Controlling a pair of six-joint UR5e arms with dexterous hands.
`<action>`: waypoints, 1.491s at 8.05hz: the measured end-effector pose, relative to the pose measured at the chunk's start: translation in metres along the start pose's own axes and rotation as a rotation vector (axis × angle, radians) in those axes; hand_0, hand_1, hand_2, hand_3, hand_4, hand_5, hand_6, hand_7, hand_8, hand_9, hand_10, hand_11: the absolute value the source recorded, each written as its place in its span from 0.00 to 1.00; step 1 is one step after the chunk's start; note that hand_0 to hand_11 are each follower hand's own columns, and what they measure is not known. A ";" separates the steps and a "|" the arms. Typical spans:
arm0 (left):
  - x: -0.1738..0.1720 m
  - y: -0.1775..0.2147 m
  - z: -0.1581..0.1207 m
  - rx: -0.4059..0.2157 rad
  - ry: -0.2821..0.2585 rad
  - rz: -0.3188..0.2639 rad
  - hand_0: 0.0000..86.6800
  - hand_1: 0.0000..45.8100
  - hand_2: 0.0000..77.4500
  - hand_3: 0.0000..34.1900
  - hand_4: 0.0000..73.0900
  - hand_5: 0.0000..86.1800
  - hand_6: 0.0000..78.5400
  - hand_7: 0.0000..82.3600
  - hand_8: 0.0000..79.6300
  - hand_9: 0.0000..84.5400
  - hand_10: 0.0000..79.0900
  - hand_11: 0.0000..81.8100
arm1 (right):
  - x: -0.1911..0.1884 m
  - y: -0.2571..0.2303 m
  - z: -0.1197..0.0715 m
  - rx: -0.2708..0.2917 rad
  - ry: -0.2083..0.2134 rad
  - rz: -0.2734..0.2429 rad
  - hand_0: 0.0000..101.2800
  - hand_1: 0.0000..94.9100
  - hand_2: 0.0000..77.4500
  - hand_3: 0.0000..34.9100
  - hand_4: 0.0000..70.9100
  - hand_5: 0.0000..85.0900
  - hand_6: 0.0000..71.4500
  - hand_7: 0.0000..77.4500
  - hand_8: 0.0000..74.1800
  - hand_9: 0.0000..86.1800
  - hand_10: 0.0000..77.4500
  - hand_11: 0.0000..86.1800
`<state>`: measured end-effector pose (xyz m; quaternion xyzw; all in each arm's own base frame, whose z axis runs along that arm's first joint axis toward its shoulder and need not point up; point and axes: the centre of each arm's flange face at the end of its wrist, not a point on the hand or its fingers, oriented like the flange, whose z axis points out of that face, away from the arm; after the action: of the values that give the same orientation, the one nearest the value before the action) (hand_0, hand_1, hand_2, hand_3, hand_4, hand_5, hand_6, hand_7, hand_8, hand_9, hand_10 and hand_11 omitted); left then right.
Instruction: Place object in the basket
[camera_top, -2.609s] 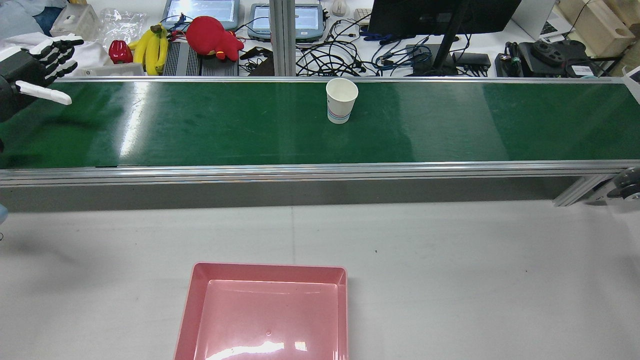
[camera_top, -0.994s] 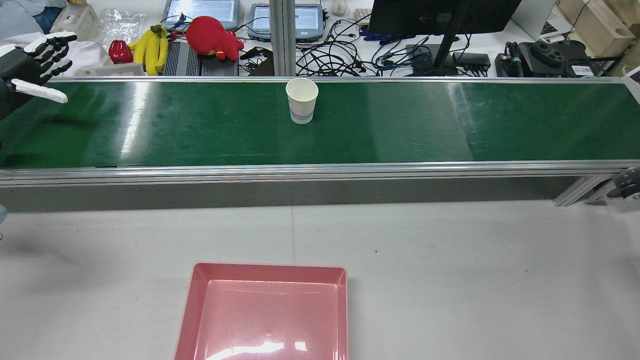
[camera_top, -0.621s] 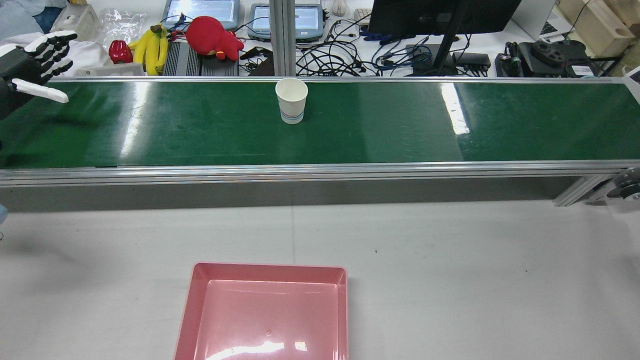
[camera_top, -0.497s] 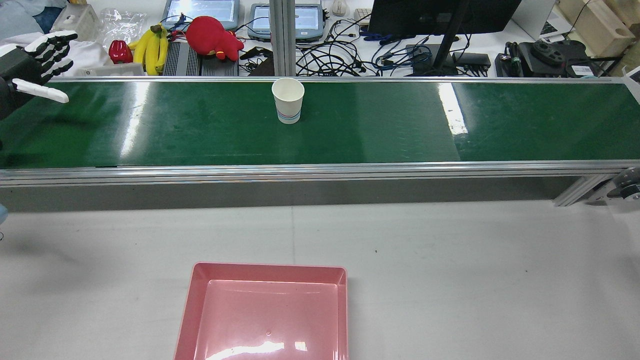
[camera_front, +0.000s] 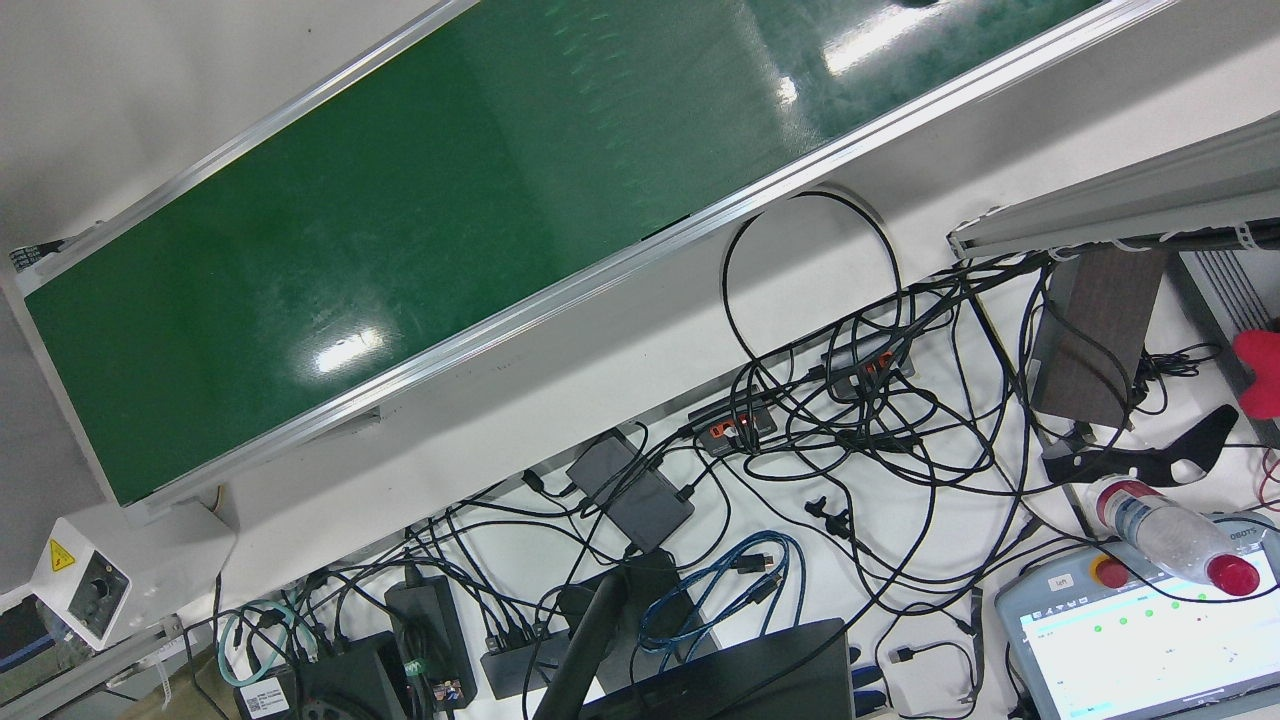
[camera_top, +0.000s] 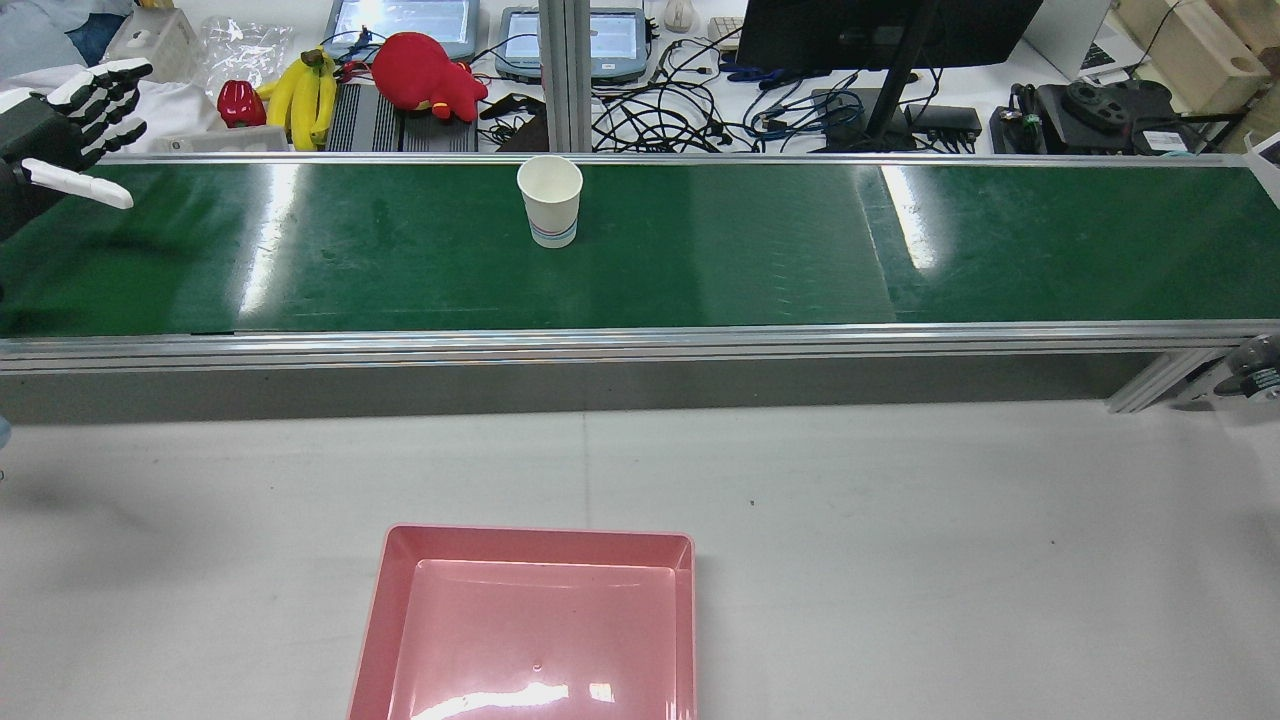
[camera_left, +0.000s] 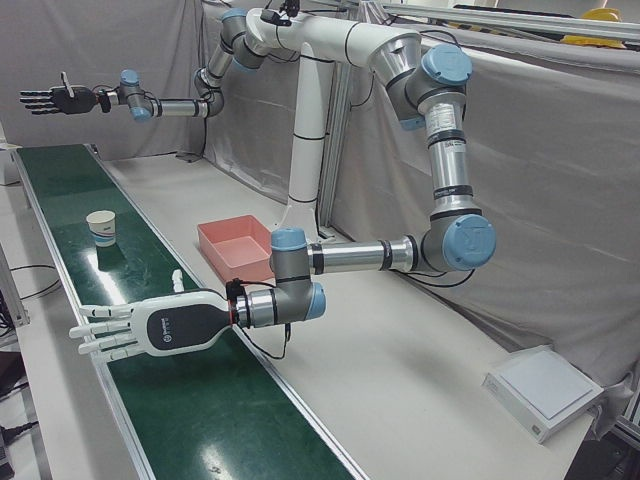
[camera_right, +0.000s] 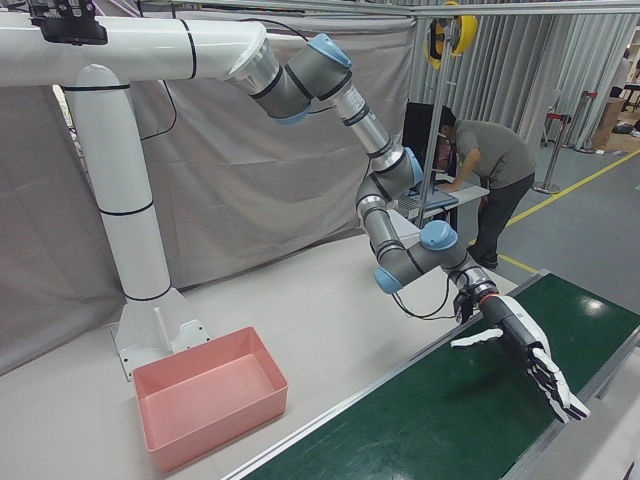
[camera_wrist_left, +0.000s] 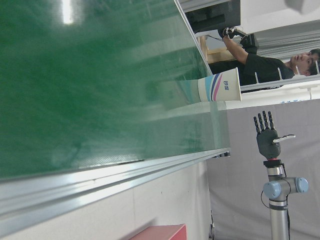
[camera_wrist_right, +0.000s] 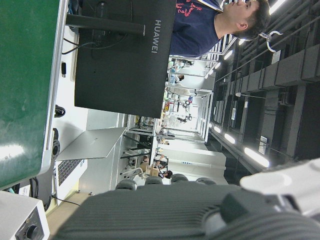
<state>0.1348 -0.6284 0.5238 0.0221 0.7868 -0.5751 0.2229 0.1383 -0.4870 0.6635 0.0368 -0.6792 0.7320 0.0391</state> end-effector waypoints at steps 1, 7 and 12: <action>0.000 0.001 0.001 -0.014 0.007 -0.002 0.64 0.29 0.01 0.24 0.01 0.22 0.01 0.01 0.01 0.01 0.03 0.07 | 0.000 0.000 0.000 0.000 0.000 0.000 0.00 0.00 0.01 0.00 0.00 0.00 0.00 0.01 0.00 0.00 0.00 0.00; -0.026 0.018 0.010 -0.037 -0.008 -0.012 0.67 0.29 0.01 0.21 0.01 0.23 0.01 0.01 0.00 0.01 0.03 0.07 | 0.000 0.000 0.000 0.000 0.000 -0.001 0.00 0.00 0.01 0.00 0.00 0.00 0.00 0.01 0.00 0.00 0.00 0.00; -0.027 0.021 0.013 -0.064 0.038 -0.022 0.64 0.25 0.01 0.30 0.01 0.20 0.01 0.01 0.00 0.01 0.03 0.07 | 0.000 0.000 0.000 -0.001 0.000 0.000 0.00 0.00 0.01 0.00 0.00 0.00 0.00 0.01 0.00 0.00 0.00 0.00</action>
<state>0.1693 -0.6274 0.5118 0.0172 0.8091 -0.5515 0.2024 0.1385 -0.4872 0.6632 0.0370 -0.6794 0.7318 0.0390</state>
